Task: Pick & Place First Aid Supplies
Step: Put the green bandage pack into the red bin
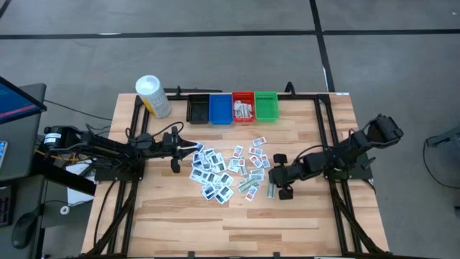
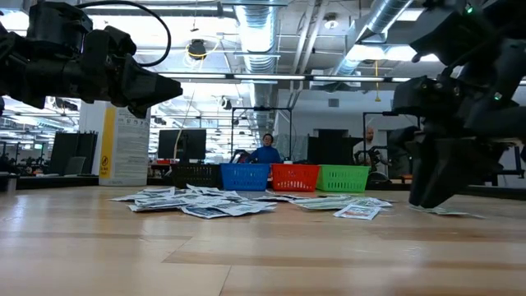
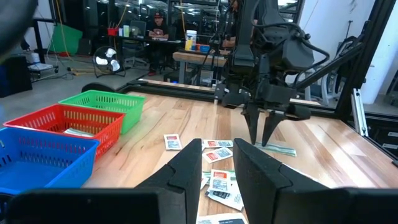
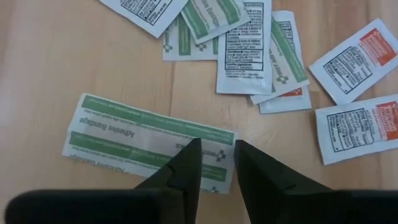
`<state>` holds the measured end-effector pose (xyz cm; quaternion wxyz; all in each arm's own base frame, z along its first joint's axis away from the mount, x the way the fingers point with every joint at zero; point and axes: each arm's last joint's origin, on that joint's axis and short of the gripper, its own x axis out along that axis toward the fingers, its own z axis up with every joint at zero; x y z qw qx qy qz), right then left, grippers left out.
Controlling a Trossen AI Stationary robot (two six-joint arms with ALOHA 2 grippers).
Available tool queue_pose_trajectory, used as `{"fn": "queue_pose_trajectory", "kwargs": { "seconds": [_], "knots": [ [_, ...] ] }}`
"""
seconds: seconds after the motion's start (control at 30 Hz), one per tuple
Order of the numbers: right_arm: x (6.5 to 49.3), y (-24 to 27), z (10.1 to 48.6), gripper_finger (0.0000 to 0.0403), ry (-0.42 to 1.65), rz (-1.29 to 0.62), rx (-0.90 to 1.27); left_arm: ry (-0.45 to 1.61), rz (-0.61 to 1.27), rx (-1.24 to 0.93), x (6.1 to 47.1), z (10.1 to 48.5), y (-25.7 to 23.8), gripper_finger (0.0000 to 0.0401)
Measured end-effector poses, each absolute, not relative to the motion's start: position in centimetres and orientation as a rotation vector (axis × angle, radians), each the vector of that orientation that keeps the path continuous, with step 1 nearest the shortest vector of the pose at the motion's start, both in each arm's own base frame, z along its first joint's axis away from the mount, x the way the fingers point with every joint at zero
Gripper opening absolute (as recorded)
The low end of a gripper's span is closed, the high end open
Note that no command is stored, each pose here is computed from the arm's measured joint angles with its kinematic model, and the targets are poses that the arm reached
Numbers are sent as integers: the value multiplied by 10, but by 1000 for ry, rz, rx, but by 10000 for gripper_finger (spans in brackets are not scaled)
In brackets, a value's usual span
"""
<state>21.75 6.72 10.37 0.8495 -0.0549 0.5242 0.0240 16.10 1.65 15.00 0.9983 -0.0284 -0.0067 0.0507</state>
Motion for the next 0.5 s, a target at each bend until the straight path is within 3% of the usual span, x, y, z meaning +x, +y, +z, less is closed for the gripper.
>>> {"fn": "queue_pose_trajectory", "kwargs": {
  "seconds": [0.3, 0.5],
  "knots": [
    [220, 57, 103, 8, 1130, 95, -77, -13, 101, -57, 161, 150, 16, 93],
    [220, 53, 103, 7, 1130, 99, -80, -13, 101, -57, 161, 150, 16, 93]
  ]
}}
